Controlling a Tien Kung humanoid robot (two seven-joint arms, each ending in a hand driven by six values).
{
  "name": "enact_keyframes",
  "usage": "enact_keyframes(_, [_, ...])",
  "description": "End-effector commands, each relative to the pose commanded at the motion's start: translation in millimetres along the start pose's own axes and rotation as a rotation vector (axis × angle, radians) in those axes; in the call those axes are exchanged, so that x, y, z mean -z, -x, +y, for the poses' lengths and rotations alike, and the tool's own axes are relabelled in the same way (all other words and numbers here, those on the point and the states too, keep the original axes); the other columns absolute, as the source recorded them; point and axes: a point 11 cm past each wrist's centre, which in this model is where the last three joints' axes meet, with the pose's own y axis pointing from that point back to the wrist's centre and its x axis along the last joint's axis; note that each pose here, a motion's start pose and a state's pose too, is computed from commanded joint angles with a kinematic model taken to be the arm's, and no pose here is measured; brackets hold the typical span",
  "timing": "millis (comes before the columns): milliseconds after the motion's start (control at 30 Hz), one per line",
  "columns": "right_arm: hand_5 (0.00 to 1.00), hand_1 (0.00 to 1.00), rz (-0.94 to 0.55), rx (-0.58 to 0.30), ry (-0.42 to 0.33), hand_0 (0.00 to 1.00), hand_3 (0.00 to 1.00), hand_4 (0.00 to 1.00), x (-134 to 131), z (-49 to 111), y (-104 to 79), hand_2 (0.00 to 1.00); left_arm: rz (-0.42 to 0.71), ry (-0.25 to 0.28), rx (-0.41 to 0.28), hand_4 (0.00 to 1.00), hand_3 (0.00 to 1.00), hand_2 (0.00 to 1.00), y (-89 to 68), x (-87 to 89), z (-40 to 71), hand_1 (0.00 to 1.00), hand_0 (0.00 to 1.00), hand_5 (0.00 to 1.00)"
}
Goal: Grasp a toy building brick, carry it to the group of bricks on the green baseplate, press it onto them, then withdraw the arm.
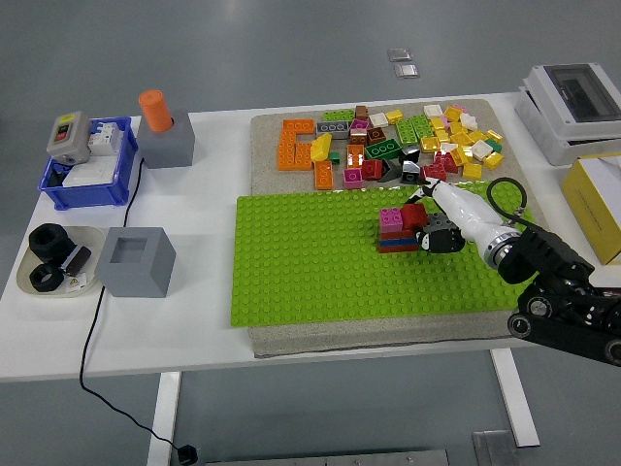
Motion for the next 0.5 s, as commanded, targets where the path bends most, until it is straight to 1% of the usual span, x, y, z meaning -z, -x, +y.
enact_keyframes(233, [0.039,0.998,0.01,-0.004,0.004,0.935,0.529,0.5,-3.6,0.5,-2.3,0.982,0.0,0.002,0.001,0.871,0.8,0.77,0.0,0.9,-0.2,0.794,0.82,0.584])
enact_keyframes(500, [0.038,0.998,0.009,0.006,0.0,0.934,0.53,0.501,-2.2,0.3,0.9,0.98,-0.001,0.007,0.001,0.87,0.799,0.77,0.0,0.0,-0.2,0.794,0.821,0.584])
